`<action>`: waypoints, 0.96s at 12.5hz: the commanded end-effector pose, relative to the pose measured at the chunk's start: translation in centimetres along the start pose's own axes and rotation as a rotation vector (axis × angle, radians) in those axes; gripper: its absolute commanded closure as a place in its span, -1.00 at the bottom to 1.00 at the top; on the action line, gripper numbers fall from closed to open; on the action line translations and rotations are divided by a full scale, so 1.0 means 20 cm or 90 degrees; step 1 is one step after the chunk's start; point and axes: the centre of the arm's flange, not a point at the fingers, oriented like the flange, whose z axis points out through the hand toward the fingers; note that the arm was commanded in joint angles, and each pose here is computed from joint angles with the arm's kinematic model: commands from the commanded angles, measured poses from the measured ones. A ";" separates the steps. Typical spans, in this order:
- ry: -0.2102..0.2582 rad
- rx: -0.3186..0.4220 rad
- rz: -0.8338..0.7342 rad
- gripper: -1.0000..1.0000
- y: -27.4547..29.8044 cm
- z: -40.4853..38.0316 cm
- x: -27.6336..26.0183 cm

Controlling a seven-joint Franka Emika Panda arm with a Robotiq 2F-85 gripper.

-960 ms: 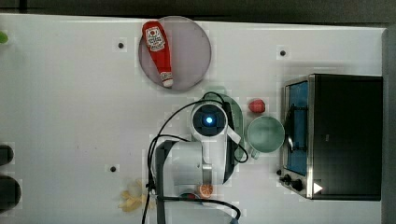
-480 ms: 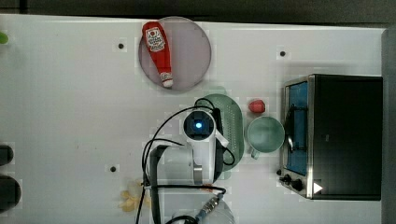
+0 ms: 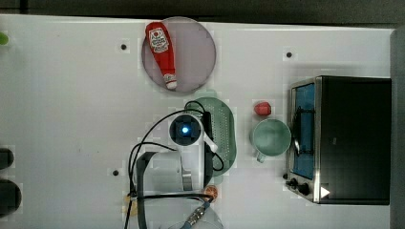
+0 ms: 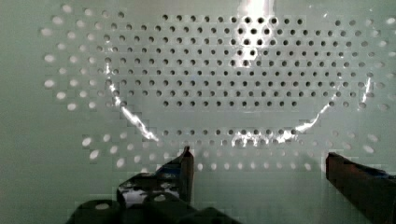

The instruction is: Drag strainer right to left.

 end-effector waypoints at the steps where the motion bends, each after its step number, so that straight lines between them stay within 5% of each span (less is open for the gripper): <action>1: -0.003 0.002 0.026 -1.00 0.00 -0.02 -0.24; 12: -0.062 0.001 0.025 -1.00 -0.10 0.00 -0.90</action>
